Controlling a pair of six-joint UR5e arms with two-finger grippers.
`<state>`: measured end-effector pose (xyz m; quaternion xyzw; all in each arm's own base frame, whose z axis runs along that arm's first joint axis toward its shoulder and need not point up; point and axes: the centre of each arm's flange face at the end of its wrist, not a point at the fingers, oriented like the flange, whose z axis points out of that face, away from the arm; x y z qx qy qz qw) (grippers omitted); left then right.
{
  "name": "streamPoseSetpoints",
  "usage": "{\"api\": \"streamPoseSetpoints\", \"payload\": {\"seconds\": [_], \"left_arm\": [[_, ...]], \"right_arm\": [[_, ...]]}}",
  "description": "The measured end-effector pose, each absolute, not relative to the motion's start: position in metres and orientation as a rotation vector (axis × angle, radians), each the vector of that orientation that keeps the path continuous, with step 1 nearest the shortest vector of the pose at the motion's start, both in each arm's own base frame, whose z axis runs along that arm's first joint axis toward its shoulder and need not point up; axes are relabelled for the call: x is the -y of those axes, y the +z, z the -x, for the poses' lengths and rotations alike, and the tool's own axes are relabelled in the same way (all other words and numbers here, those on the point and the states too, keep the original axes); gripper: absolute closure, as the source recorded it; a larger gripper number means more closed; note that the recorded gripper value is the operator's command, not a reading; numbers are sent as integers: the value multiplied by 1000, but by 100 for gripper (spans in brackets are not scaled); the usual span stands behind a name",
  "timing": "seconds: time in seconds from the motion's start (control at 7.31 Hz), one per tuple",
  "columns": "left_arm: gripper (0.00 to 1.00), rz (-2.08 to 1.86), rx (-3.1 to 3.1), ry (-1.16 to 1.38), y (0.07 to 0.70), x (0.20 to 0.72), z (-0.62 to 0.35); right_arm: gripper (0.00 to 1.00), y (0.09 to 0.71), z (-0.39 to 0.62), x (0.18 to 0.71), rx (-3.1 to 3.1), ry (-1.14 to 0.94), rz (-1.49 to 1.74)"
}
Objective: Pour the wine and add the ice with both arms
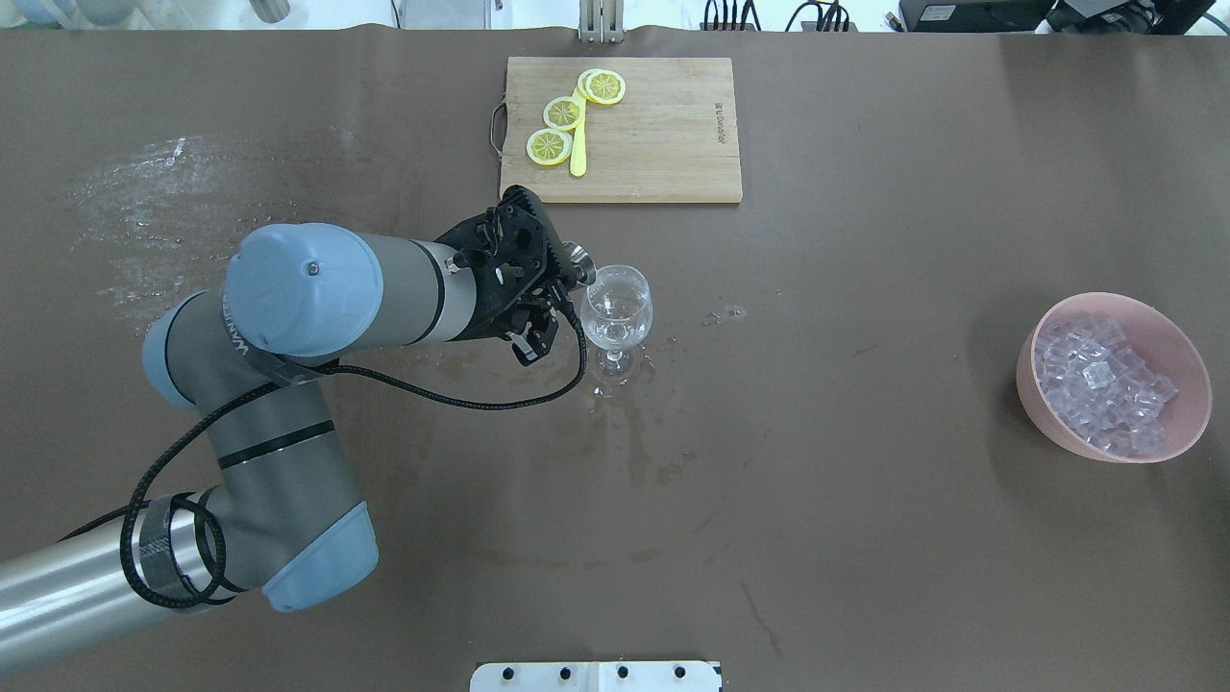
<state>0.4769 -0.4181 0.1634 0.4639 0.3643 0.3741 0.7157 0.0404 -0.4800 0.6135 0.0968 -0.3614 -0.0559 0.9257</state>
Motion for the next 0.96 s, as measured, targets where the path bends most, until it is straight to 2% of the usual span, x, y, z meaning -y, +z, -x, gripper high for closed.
{"api": "streamPoseSetpoints", "payload": {"seconds": [0.96], "left_arm": [[100, -947, -663, 866, 125, 415, -480]], "right_arm": [[0, 618, -41, 476, 742, -111, -189]]}}
